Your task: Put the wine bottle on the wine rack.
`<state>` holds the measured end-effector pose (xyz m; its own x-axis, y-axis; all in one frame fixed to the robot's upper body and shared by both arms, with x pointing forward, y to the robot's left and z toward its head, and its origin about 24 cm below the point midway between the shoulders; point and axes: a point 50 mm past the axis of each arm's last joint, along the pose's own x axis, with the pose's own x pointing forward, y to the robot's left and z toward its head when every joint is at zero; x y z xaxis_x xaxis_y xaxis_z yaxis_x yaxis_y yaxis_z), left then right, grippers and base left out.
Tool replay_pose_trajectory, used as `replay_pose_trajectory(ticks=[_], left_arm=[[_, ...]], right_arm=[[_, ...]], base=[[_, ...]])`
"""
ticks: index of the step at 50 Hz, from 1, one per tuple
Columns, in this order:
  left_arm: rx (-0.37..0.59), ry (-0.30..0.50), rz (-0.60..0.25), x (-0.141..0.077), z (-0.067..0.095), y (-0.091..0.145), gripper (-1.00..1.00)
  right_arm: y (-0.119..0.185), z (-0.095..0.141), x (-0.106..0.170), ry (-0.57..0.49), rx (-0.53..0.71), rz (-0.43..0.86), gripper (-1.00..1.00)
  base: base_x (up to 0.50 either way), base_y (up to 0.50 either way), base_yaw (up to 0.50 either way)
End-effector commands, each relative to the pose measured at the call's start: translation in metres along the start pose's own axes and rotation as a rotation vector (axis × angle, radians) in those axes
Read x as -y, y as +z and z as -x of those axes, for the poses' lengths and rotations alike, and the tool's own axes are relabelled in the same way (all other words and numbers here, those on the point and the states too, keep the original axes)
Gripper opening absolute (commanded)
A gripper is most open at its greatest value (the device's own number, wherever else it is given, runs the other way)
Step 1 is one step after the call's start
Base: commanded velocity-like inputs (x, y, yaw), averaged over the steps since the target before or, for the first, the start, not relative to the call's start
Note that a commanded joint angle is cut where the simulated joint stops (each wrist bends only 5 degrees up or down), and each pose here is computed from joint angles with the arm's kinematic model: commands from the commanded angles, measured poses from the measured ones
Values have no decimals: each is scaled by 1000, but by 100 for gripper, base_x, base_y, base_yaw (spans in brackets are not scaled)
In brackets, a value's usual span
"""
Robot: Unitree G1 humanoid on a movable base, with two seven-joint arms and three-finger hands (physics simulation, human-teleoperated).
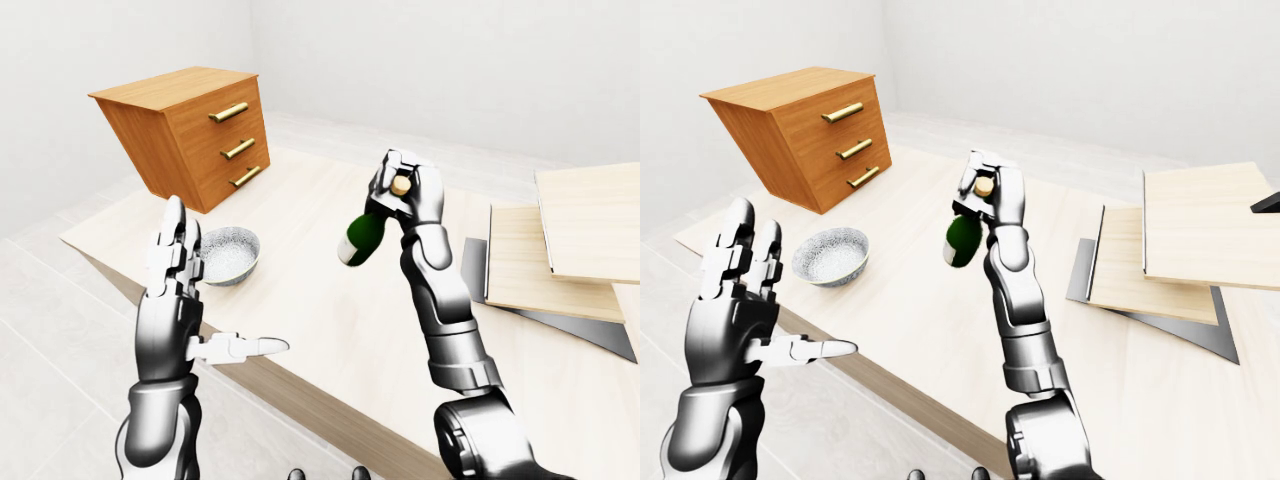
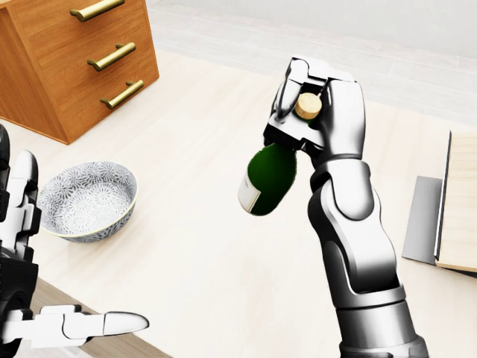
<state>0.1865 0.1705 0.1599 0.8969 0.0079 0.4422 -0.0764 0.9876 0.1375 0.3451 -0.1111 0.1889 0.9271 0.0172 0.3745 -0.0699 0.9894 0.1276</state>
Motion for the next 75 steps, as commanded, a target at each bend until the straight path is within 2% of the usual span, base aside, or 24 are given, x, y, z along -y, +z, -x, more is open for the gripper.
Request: replay_pose_trajectory(ticks=[1, 10, 30, 45, 47, 65, 75], left_arm=[[-15, -6, 0, 2, -1, -4, 100], [15, -2, -1, 0, -2, 2, 100], [-24, 8, 11, -2, 2, -5, 100], [-60, 21, 17, -5, 2, -14, 100], [-56, 21, 17, -5, 2, -13, 100], [-15, 15, 7, -3, 0, -4, 100], [0, 15, 3, -4, -1, -1, 100]], right_arm=[[27, -12, 9, -34, 87, -81, -100], [42, -21, 24, -73, 121, -108, -100], [80, -53, 64, -182, 169, -115, -100], [81, -68, 91, -237, 107, -77, -100], [87, -67, 96, -255, 126, -116, -100], [83, -77, 130, -316, 20, -24, -100], [78, -79, 145, -357, -35, -85, -100]], base=[[0, 0, 0], [0, 0, 0], [0, 0, 0], [0, 0, 0], [0, 0, 0], [0, 0, 0], [0, 0, 0]])
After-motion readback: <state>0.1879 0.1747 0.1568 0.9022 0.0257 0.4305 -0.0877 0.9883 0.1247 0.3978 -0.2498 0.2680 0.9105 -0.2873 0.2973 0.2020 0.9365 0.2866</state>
